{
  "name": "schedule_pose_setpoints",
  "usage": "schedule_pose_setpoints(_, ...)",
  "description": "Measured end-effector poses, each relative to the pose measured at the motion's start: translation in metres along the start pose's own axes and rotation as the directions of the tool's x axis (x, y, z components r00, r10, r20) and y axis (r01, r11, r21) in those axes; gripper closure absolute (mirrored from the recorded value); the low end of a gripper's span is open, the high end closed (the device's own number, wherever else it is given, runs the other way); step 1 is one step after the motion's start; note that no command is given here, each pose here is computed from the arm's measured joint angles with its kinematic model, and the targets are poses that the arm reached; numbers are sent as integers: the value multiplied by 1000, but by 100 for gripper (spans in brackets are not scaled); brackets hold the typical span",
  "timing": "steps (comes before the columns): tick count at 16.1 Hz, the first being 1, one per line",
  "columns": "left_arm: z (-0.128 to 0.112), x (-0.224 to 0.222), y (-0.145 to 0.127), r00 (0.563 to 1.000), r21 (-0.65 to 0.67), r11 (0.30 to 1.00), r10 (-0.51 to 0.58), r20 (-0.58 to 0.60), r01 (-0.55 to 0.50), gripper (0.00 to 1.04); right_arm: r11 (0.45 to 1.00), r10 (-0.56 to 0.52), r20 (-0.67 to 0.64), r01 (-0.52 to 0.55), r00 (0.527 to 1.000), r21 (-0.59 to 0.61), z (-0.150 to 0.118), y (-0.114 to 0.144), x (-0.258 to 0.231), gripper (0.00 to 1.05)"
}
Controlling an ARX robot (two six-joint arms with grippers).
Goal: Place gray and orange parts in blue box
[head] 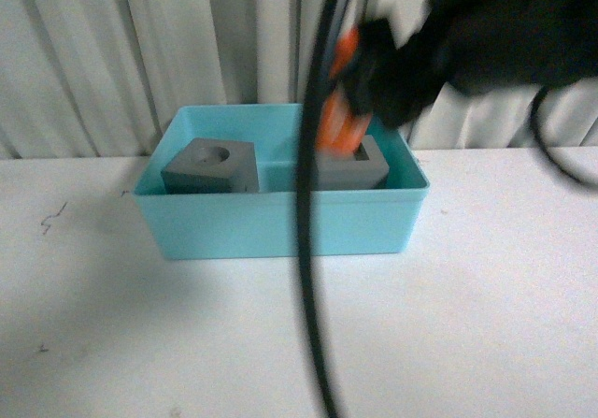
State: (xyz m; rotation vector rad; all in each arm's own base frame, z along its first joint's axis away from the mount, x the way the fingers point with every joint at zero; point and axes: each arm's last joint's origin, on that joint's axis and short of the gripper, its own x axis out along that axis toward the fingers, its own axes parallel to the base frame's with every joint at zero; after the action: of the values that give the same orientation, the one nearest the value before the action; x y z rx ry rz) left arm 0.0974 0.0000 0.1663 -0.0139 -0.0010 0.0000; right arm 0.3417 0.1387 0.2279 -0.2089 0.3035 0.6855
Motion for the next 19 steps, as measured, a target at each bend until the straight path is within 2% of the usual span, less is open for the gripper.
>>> schedule_pose_setpoints(1, 0, 0, 0, 1000, 0, 1000, 0, 0, 0, 7, 992, -118, 103, 113, 988, 53, 25, -16, -22, 58)
schedule_pose_setpoints(2, 0, 0, 0, 1000, 0, 1000, 0, 0, 0, 7, 976, -209, 152, 197, 966, 92, 35, -29, -30, 58)
schedule_pose_setpoints(3, 0, 0, 0, 1000, 0, 1000, 0, 0, 0, 7, 956, -279, 136, 262, 950, 131, 36, -39, -25, 58)
schedule_pose_setpoints(5, 0, 0, 0, 1000, 0, 1000, 0, 0, 0, 7, 937, -307, 29, 296, 951, 187, 9, -42, 20, 58)
schedule_pose_setpoints(6, 0, 0, 0, 1000, 0, 1000, 0, 0, 0, 7, 936, -305, 16, 296, 952, 192, 9, -39, 38, 58)
schedule_pose_setpoints(9, 0, 0, 0, 1000, 0, 1000, 0, 0, 0, 7, 931, -306, 73, 282, 949, 234, 43, -28, 91, 58)
schedule_pose_setpoints(10, 0, 0, 0, 1000, 0, 1000, 0, 0, 0, 7, 933, -286, 53, 266, 957, 242, 41, -21, 106, 58)
schedule_pose_setpoints(11, 0, 0, 0, 1000, 0, 1000, 0, 0, 0, 7, 936, -269, 15, 257, 963, 242, 35, -13, 121, 58)
schedule_pose_setpoints(12, 0, 0, 0, 1000, 0, 1000, 0, 0, 0, 7, 939, -217, -54, 223, 975, 261, 15, 12, 155, 58)
schedule_pose_setpoints(13, 0, 0, 0, 1000, 0, 1000, 0, 0, 0, 7, 940, -189, -88, 206, 978, 271, 4, 26, 169, 58)
schedule_pose_setpoints(14, 0, 0, 0, 1000, 0, 1000, 0, 0, 0, 7, 935, -200, -139, 231, 970, 270, -11, 26, 178, 58)
schedule_pose_setpoints(19, 0, 0, 0, 1000, 0, 1000, 0, 0, 0, 7, 930, -200, -170, 241, 965, 277, -20, 26, 181, 58)
